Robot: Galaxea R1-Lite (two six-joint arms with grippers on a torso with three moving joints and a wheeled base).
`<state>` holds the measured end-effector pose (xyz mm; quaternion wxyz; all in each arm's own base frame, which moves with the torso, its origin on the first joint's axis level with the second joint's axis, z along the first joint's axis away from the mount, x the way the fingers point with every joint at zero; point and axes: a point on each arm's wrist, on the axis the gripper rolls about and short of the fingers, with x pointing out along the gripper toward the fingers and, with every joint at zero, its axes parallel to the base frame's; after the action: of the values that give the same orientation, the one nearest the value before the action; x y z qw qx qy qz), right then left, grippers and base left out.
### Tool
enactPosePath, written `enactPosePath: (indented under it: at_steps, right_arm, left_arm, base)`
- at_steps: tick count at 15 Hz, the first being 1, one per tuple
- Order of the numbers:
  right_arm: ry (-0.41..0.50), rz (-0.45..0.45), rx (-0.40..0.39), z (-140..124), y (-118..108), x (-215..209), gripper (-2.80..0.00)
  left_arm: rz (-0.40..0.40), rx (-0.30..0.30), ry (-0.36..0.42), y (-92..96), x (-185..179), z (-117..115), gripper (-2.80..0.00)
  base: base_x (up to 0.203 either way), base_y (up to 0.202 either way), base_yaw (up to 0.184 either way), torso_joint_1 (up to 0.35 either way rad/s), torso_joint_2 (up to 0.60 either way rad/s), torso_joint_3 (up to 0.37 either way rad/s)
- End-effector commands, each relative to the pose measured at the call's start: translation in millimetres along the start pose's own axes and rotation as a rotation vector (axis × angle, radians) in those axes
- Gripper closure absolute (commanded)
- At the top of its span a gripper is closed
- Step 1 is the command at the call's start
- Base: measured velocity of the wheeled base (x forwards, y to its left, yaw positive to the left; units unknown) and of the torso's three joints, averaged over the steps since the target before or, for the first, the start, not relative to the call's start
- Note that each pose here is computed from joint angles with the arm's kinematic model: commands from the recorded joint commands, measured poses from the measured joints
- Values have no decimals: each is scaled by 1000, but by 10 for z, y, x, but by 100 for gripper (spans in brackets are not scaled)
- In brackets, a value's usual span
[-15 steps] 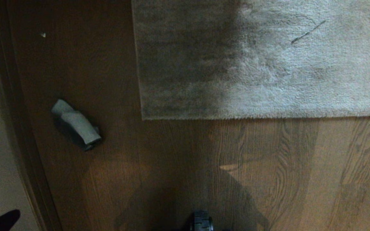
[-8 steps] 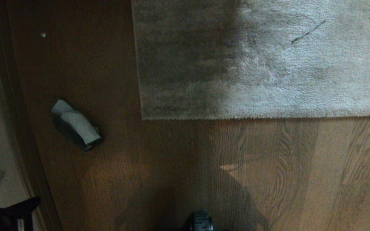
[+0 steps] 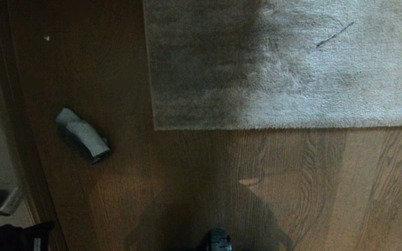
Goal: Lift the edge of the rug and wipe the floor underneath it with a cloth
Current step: Pick up the rag
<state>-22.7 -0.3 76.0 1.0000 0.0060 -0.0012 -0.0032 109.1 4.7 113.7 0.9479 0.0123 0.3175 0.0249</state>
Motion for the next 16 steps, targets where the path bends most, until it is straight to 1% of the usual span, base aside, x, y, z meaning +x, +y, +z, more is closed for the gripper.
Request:
enactPosePath:
  at_steps: [1, 2, 5, 9, 13, 14, 16]
  right_arm:
    - [-1, 0, 0, 0, 0, 0, 0]
    - [-1, 0, 0, 0, 0, 0, 0]
    - [-1, 0, -1, 0, 0, 0, 0]
    - [-1, 0, 0, 0, 0, 0, 0]
    - [-1, 0, 0, 0, 0, 0, 0]
    - [-1, 0, 0, 0, 0, 0, 0]
    - [-1, 0, 0, 0, 0, 0, 0]
  left_arm:
    - [-8, -11, 29, 0, 20, -59, 0]
    - [-16, -28, 34, -2, 26, -65, 0]
    - [-44, -40, 60, -9, 72, -61, 0]
    - [-47, -38, 62, -11, 125, -37, 0]
    - [-46, -40, 43, -10, 217, 13, 0]
    - [-46, -40, 47, -10, 235, 18, -280]
    - [-46, -41, 54, -10, 248, 15, -280]
  base:
    - [0, 0, 0, 0, 0, 0]
    - [0, 0, 0, 0, 0, 0]
    - [0, 0, 0, 0, 0, 0]
    - [0, 0, 0, 0, 0, 0]
    - [0, 0, 0, 0, 0, 0]
    - [0, 0, 0, 0, 0, 0]
    - [0, 0, 0, 0, 0, 0]
